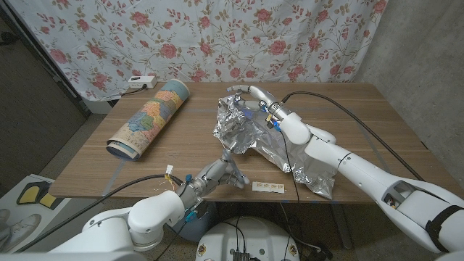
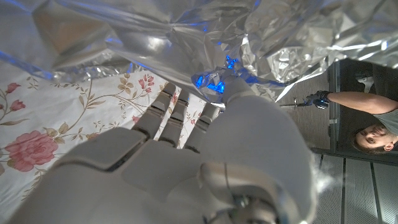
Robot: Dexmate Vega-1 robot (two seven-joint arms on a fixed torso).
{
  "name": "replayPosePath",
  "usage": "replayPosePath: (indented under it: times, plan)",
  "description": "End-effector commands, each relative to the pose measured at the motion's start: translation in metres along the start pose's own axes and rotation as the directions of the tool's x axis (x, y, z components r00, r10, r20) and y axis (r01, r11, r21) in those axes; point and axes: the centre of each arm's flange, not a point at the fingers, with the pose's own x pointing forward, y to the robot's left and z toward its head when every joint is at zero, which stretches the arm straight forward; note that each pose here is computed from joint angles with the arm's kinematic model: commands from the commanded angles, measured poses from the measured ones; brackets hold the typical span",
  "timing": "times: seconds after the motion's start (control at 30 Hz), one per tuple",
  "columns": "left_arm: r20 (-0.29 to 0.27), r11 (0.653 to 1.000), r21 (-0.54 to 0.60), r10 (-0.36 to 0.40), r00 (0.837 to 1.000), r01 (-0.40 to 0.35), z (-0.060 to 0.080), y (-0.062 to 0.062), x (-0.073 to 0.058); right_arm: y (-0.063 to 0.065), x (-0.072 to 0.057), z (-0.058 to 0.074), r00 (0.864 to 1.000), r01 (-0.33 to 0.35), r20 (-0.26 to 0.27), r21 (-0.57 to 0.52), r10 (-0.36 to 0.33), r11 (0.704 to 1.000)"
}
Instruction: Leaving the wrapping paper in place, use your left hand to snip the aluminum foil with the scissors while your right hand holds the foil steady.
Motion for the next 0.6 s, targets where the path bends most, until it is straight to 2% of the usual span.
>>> replayPosePath:
  times: [0.03, 0.6]
  plan:
    - [0.011, 0.999, 0.000, -0.043, 0.999, 0.043, 0.0037, -0.0043, 0.0081, -0.0008, -0.0002, 0.0016, 1.000, -0.012, 0.006, 0.011, 0.012, 1.000]
    - [0.008, 0.999, -0.006, -0.054, 0.999, 0.054, 0.0023, -0.0072, 0.0129, 0.0016, -0.0023, -0.0015, 1.000, -0.029, 0.009, 0.035, 0.028, 0.999]
